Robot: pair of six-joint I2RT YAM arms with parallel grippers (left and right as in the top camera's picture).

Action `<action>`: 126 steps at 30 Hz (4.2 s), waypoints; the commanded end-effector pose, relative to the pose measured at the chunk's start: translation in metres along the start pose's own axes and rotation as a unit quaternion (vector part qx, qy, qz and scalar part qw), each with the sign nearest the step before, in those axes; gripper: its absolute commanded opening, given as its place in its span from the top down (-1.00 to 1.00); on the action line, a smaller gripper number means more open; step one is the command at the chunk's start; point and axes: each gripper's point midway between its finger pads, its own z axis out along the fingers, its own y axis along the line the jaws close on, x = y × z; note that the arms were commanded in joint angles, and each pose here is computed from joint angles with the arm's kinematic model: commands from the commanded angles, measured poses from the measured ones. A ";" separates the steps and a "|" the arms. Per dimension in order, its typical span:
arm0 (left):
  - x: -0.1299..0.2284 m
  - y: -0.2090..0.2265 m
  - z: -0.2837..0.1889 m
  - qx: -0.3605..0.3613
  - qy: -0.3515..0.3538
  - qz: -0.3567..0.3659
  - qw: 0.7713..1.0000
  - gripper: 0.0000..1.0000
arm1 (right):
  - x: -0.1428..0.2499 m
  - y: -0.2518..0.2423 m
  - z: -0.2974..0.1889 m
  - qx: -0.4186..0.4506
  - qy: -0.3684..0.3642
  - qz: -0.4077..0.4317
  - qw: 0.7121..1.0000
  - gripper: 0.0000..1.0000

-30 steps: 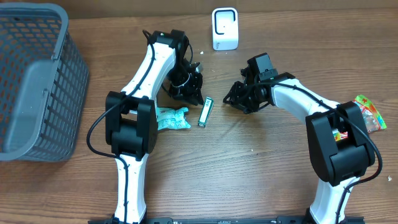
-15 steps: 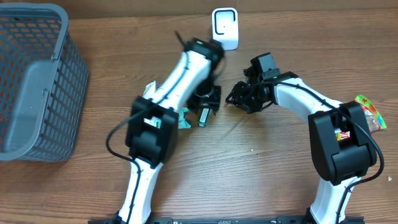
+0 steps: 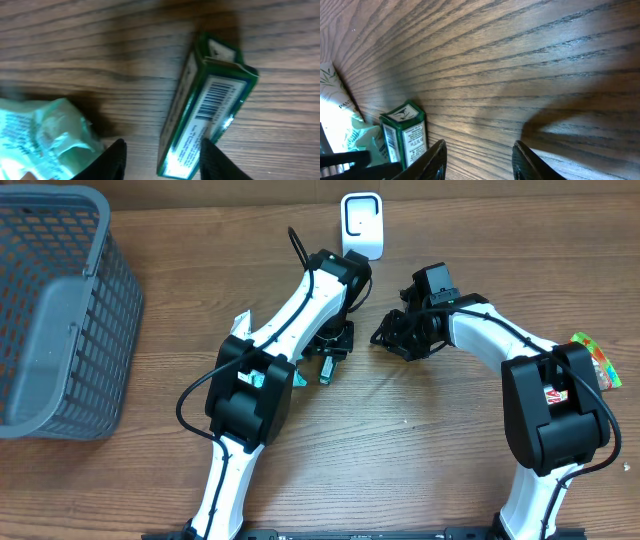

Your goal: Scan the item barcode

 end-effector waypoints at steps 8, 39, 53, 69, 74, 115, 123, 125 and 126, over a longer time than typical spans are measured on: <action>0.019 -0.010 0.028 0.024 0.043 0.020 0.999 0.78 | -0.008 0.003 -0.001 0.006 -0.014 -0.011 1.000 0.13; 0.029 -0.054 0.004 0.249 0.084 0.134 0.955 0.73 | -0.010 0.001 -0.001 0.009 -0.017 -0.012 1.000 0.11; 0.015 -0.078 -0.076 0.560 0.010 0.218 0.799 0.51 | -0.005 0.002 -0.001 0.006 -0.007 -0.018 1.000 0.10; -0.029 -0.037 -0.004 0.388 0.018 0.061 0.920 0.43 | -0.001 -0.013 -0.014 0.008 0.021 0.008 1.000 0.04; -0.040 -0.010 0.013 0.321 0.027 -0.030 0.946 0.55 | 0.013 0.001 -0.005 0.009 0.037 -0.010 0.999 0.05; -0.094 0.111 -0.021 0.178 -0.065 -0.151 0.970 -1.00 | 0.037 0.107 -0.008 0.101 -0.052 -0.349 0.930 -0.09; -0.103 0.127 -0.019 0.135 -0.090 -0.157 0.974 -1.00 | 0.041 0.101 -0.003 0.090 -0.037 -0.371 0.923 -0.08; -0.114 0.144 -0.018 0.089 -0.121 -0.165 0.975 -0.99 | 0.045 0.098 0.002 0.091 -0.032 -0.383 0.919 -0.08; -0.118 0.152 -0.018 0.070 -0.134 -0.168 0.974 -1.00 | 0.046 0.096 0.005 0.093 -0.029 -0.386 0.918 -0.08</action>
